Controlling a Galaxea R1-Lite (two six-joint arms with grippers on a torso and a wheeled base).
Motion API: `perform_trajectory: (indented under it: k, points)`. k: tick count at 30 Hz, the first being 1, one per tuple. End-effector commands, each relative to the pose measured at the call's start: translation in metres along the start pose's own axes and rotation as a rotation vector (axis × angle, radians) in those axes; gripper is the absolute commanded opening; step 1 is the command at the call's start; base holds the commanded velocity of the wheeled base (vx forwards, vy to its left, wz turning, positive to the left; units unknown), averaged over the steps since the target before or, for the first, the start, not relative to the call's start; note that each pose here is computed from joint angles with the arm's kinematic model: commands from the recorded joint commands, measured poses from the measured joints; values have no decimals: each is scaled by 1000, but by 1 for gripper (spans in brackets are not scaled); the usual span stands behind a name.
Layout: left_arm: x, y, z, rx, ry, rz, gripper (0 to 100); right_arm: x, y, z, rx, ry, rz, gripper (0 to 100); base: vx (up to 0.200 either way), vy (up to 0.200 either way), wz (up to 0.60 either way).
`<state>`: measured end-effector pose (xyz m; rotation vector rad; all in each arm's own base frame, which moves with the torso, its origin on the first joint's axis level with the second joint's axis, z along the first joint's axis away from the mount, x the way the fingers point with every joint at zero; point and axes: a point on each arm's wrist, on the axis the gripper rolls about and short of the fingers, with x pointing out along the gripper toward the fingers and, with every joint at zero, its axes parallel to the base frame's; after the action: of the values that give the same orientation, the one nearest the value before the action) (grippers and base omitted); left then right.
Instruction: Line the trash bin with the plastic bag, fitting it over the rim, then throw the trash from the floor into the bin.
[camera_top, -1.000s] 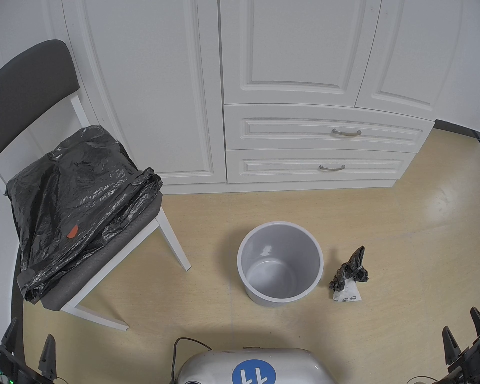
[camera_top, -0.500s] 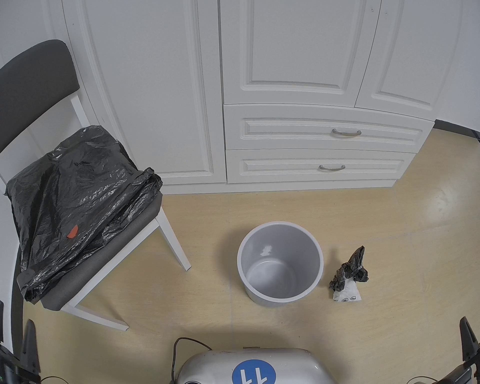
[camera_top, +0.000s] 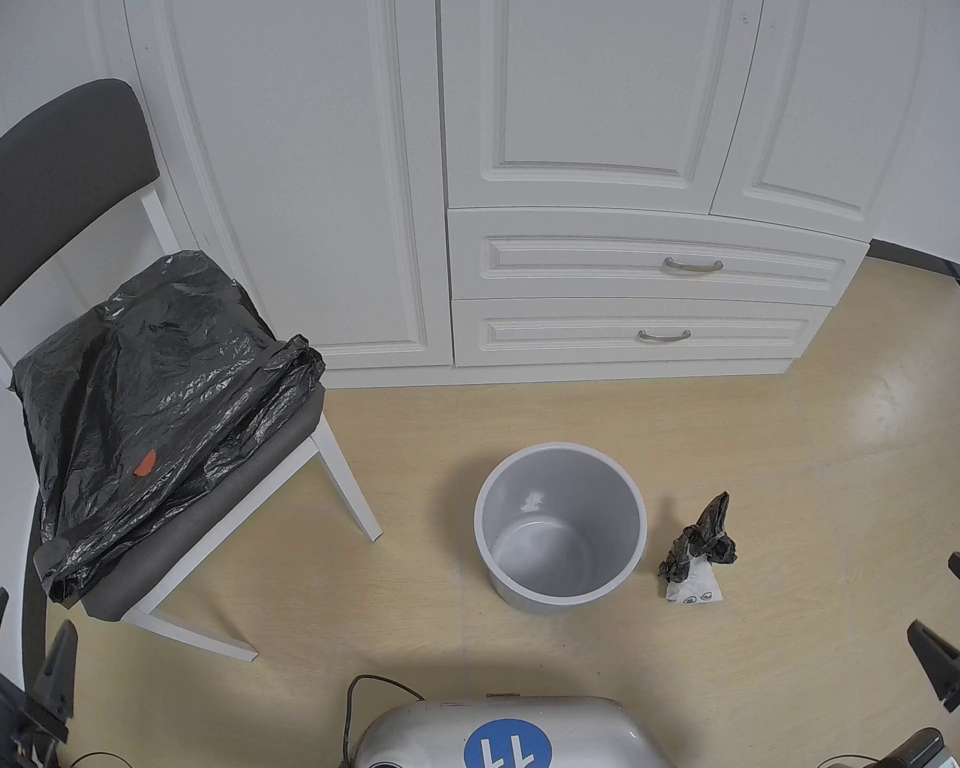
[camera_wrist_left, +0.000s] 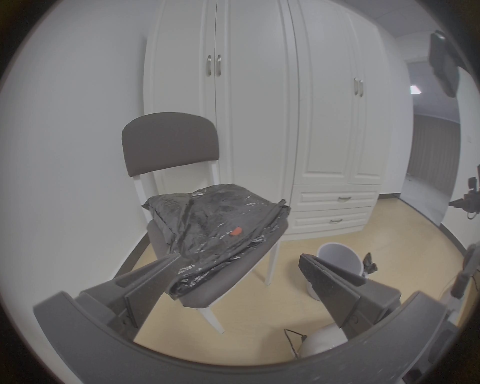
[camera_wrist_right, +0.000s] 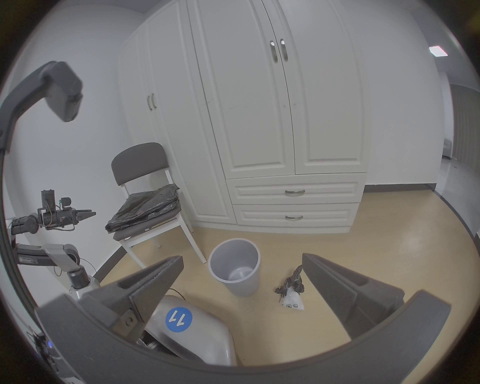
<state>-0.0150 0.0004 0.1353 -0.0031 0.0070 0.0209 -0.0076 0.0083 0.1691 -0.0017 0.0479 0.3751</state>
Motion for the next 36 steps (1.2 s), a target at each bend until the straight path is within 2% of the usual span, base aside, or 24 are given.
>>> perform_trajectory:
  k: [1, 4, 8, 9, 10, 11, 13, 15, 18, 20, 25, 33, 36]
  points:
    - [63, 3, 59, 27, 215, 173, 100, 54, -22, 37, 77, 143, -8, 100, 0, 0, 0]
    - [81, 5, 66, 33, 256, 222, 100, 68, -27, 46, 90, 122, -13, 100, 0, 0, 0]
    - [100, 13, 66, 85, 306, 306, 100, 97, -37, 53, 92, 92, -66, 100, 0, 0, 0]
    - [102, 17, 65, 145, 334, 340, 100, 107, -38, 54, 104, 85, -85, 100, 0, 0, 0]
    - [102, 17, 65, 145, 334, 340, 100, 107, -38, 54, 104, 85, -85, 100, 0, 0, 0]
    - [100, 25, 64, 217, 362, 400, 100, 119, -37, 55, 126, 81, -98, 100, 0, 0, 0]
    - [97, 34, 63, 278, 396, 428, 100, 129, -35, 53, 134, 79, -122, 100, 0, 0, 0]
    - [93, 40, 61, 304, 408, 400, 100, 133, -34, 50, 131, 91, -131, 100, 0, 0, 0]
    - [87, 49, 49, 342, 416, 267, 100, 137, -32, 47, 128, 111, -122, 100, 0, 0, 0]
    - [86, 50, 42, 368, 427, 226, 100, 139, -32, 47, 129, 115, -123, 100, 0, 0, 0]
    - [86, 50, 39, 375, 440, 221, 100, 144, -31, 41, 130, 153, -108, 100, 0, 0, 0]
    - [88, 53, 25, 369, 511, 206, 100, 158, -30, 33, 129, 211, -92, 100, 0, 0, 0]
    - [87, 53, 22, 377, 533, 226, 100, 162, -30, 30, 134, 232, -95, 100, 0, 0, 0]
